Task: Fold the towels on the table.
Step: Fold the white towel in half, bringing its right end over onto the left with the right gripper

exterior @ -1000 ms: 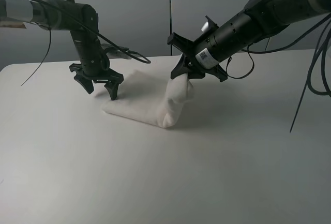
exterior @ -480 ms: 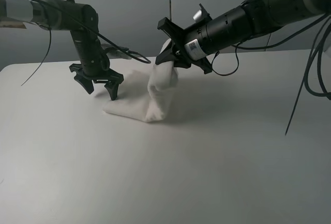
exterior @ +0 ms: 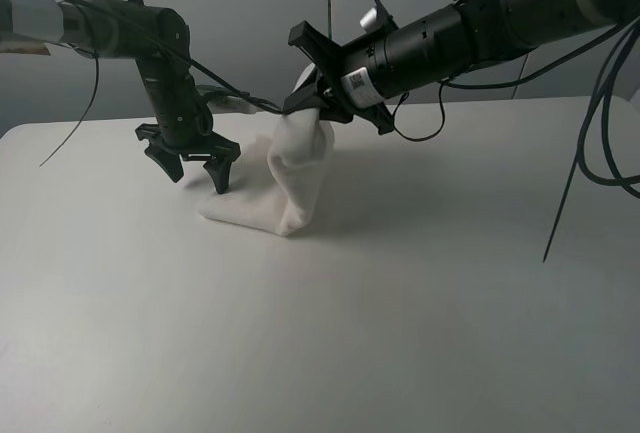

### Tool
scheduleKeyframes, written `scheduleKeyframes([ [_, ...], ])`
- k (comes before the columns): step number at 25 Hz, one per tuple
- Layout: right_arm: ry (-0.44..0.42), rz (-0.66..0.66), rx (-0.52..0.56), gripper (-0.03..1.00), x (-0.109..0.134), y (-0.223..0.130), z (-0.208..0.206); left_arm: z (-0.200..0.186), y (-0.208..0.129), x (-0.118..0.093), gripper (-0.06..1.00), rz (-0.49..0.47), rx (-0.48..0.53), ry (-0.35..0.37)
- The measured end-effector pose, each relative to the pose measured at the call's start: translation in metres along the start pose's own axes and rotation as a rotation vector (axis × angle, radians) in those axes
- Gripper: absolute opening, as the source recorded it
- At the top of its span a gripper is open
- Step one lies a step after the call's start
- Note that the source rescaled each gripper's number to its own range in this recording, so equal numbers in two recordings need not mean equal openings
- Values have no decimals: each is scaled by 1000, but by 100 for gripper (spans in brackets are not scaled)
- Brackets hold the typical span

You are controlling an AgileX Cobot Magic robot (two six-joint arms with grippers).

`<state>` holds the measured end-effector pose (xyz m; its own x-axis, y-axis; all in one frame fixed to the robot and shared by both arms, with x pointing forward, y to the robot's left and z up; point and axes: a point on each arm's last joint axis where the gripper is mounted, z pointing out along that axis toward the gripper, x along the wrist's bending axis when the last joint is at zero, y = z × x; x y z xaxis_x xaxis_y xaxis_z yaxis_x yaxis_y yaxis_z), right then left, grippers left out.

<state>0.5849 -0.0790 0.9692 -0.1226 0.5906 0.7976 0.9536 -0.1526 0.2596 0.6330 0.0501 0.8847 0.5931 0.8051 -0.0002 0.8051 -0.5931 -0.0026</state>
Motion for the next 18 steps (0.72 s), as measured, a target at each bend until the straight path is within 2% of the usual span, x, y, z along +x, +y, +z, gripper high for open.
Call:
scheduleKeyframes([
  [10,-6,-19,-13,1,7,-6,8,0,0,-1,98,1,-1,-15],
  [18,10,36,-3,1,-1,-7,18,0,0,5,98,-15,-4,-44],
])
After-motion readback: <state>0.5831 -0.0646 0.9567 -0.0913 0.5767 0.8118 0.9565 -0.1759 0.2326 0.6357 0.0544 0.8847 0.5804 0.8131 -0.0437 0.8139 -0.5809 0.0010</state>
